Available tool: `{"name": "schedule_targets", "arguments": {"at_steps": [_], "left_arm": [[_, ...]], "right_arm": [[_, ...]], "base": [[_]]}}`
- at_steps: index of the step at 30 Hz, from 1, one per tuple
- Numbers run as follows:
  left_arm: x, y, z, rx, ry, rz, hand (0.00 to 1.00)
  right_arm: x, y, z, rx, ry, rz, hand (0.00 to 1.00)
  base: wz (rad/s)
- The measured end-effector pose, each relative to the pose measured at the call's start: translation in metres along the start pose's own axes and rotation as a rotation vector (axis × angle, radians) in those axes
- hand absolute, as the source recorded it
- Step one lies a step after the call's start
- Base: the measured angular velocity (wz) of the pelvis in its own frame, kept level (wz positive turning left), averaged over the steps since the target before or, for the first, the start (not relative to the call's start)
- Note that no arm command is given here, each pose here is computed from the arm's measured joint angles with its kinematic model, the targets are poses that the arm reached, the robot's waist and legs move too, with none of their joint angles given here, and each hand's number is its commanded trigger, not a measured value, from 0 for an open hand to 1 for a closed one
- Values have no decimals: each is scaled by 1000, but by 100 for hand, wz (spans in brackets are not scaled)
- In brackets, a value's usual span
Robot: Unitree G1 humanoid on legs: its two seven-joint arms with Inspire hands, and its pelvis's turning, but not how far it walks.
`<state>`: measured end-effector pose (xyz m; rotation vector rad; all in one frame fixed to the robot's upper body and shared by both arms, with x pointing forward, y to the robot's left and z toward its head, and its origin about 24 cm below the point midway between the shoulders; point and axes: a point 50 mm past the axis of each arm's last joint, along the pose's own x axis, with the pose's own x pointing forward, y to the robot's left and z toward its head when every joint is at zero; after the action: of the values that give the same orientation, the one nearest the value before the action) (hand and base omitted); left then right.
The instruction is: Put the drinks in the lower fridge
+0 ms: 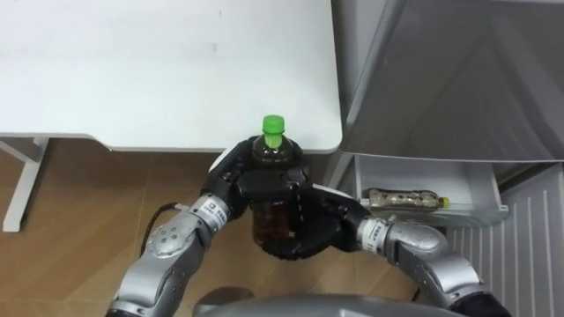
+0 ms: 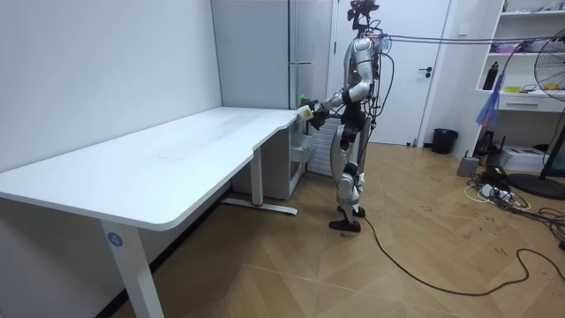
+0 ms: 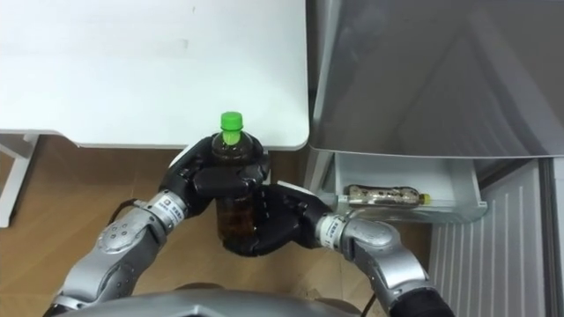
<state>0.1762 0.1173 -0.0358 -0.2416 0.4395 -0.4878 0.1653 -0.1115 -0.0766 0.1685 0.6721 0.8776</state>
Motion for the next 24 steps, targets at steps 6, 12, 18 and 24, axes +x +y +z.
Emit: {"name": "schedule_targets", "arguments": {"at_steps": [6, 12, 18, 24], "left_arm": [[2, -7, 0, 7, -1, -59, 100], [2, -8, 0, 1, -5, -86, 100], [3, -11, 1, 9, -9, -118, 100], [5, -13, 3, -3, -24, -139, 55]], "right_arm": [[-4, -3, -2, -16, 21, -11, 100], [-3, -3, -2, -16, 21, -10, 100], [-2, -1, -3, -15, 22, -7, 100], [0, 3, -2, -14, 14, 27, 100]], "base": [[-1], [0], [0], [0]]}}
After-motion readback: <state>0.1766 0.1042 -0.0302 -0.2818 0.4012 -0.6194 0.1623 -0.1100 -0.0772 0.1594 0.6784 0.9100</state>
